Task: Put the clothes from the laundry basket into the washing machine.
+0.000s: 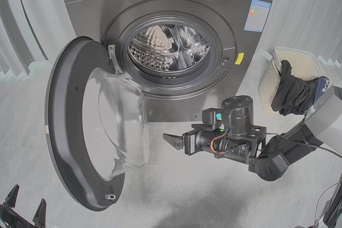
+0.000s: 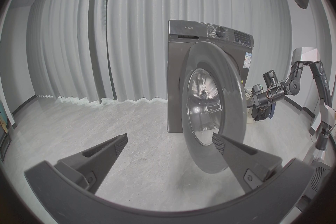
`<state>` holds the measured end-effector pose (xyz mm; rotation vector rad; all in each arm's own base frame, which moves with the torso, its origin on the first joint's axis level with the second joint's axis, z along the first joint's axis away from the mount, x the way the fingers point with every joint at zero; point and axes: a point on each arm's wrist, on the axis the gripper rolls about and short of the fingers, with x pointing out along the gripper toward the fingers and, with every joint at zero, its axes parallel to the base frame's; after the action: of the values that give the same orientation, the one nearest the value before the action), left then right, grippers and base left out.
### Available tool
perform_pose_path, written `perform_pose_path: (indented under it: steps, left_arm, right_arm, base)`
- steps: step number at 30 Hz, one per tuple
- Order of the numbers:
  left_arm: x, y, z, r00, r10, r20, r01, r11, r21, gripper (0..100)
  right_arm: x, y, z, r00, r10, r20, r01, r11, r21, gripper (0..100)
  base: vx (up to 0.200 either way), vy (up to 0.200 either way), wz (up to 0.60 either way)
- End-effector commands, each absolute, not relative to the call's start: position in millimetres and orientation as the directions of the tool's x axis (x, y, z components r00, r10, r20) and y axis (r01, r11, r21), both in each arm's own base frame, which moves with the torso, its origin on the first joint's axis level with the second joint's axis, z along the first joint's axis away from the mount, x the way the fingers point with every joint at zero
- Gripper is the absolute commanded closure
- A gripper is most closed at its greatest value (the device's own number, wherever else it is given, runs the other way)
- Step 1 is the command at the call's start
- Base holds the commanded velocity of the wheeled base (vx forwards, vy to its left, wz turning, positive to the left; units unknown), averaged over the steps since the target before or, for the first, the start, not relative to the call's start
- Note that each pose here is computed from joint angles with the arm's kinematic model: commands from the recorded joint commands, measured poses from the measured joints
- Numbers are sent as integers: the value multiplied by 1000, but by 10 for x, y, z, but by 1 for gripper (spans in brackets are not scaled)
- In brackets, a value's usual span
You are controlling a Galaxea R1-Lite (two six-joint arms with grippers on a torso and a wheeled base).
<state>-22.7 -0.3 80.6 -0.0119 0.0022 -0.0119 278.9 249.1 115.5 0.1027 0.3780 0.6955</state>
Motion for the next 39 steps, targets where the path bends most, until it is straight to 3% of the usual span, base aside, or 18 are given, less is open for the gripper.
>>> perform_pose_path:
  steps: [1,10,22,32,39]
  left_arm:
    - [-226,-3,759,1000,-12,-5,12,1000,-12,0]
    - [-227,-3,758,1000,-12,-3,12,1000,-12,0]
    - [-227,-3,758,1000,-12,-3,12,1000,-11,0]
    - [-226,-3,759,1000,-12,-5,12,1000,-11,0]
    - [-226,-3,759,1000,-14,-5,14,1000,-12,0]
  right_arm:
    - [2799,2802,979,670,683,-292,-650,729,214,0]
    - [2861,3218,894,642,733,-225,-701,680,217,0]
    - [3051,3236,1113,675,724,-142,-692,688,218,0]
    - [3241,3541,807,694,702,-163,-670,712,210,0]
    - [3171,3886,758,658,744,-115,-710,664,232,0]
  base:
    - [0,0,0]
    - [0,0,0]
    - [0,0,0]
    - [0,0,0]
    - [0,0,0]
